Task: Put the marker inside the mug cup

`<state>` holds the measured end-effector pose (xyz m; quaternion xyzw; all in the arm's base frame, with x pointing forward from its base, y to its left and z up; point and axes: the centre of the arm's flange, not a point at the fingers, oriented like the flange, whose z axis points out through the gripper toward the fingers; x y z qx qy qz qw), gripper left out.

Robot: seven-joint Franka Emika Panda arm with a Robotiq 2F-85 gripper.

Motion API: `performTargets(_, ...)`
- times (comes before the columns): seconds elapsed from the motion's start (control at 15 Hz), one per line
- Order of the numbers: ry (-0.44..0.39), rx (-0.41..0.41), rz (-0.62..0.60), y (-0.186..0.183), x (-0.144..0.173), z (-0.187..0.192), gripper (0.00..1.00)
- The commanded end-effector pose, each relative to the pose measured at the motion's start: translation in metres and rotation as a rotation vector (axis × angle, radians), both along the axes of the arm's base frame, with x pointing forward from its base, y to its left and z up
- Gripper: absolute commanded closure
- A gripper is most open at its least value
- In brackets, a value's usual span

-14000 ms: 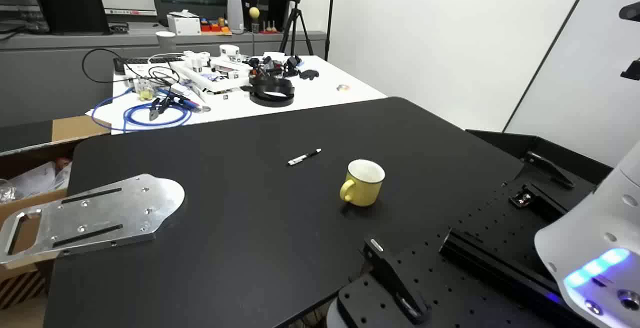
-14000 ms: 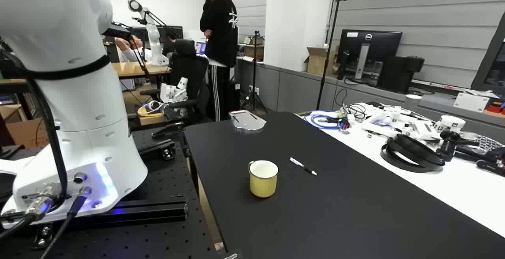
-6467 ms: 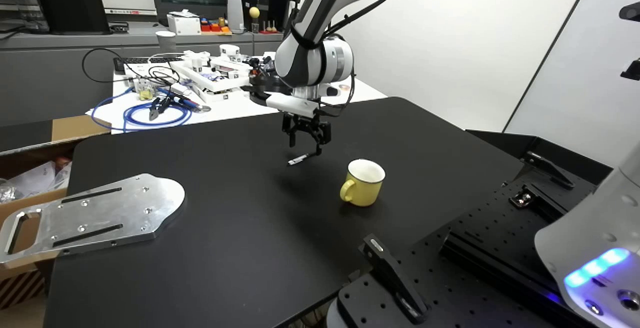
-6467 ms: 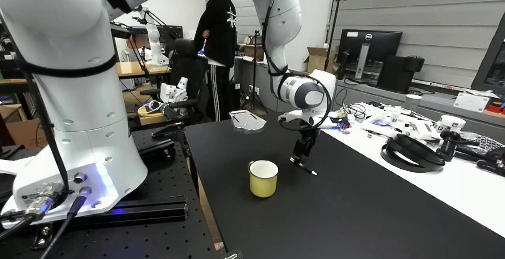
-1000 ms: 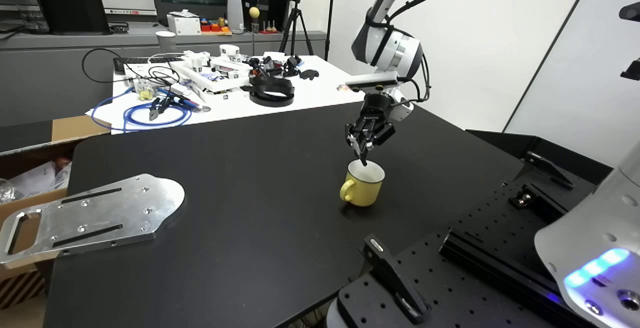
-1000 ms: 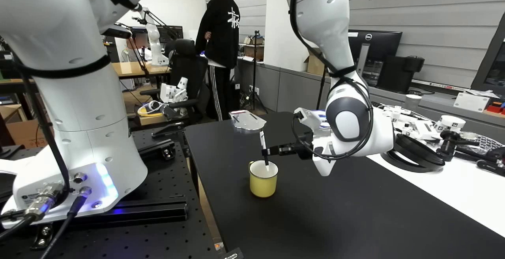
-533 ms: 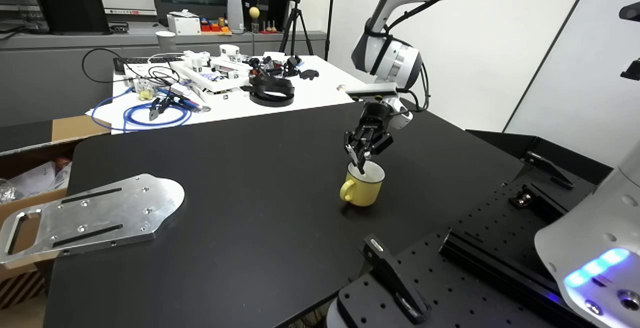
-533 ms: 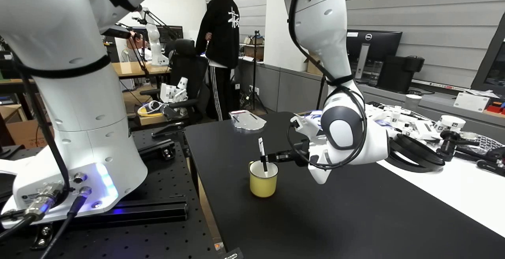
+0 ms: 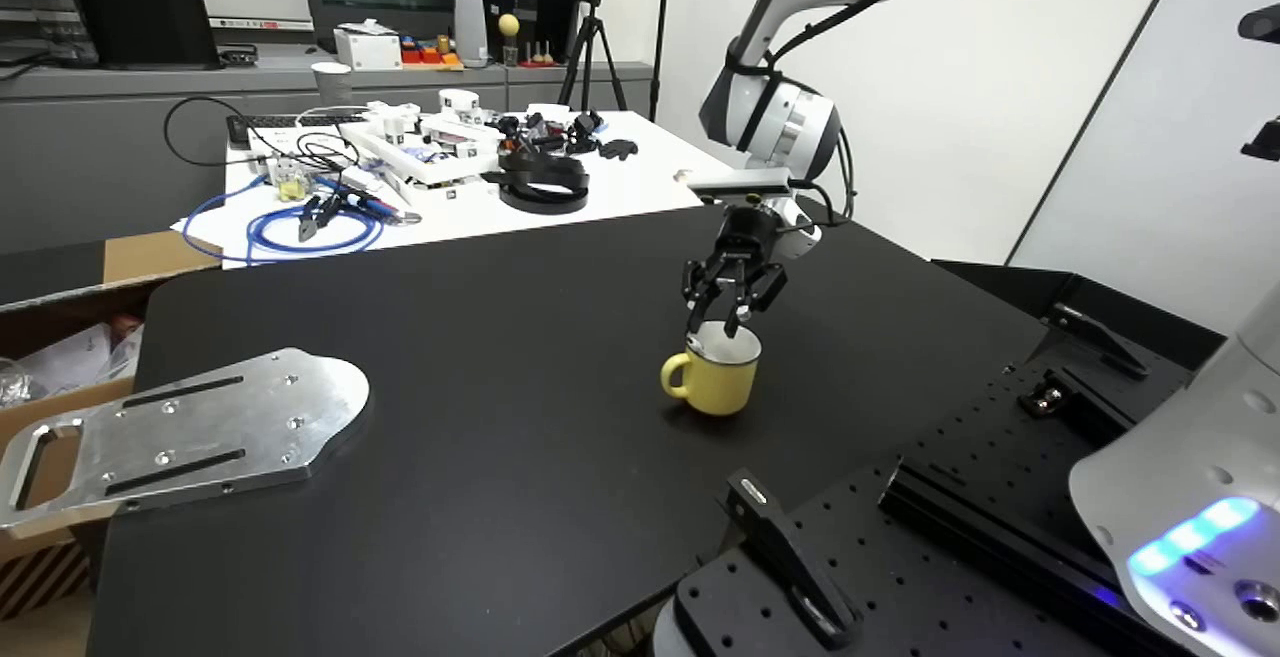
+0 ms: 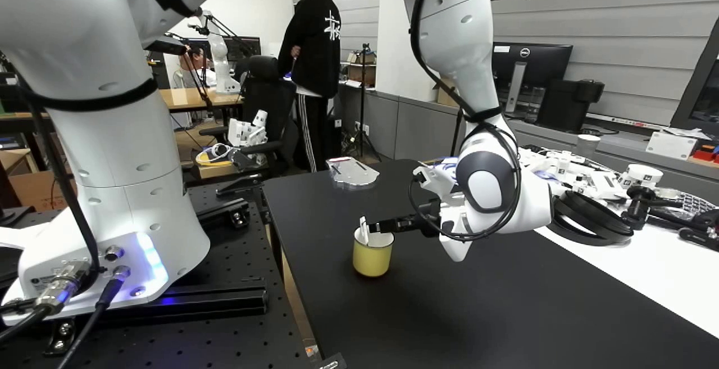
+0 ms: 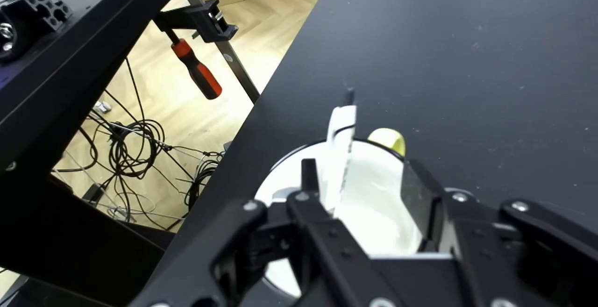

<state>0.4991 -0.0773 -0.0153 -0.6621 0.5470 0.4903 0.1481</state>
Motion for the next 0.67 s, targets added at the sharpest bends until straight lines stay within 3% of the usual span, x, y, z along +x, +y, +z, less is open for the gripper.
performTargets(0.0,-0.037,-0.003,0.013,0.003,0.021,0.026,0.18)
performTargets(0.2,-0.078,-0.001,0.035,0.008,0.04,0.052,0.01)
performTargets(0.6,-0.144,0.003,0.072,0.022,0.065,0.097,0.0)
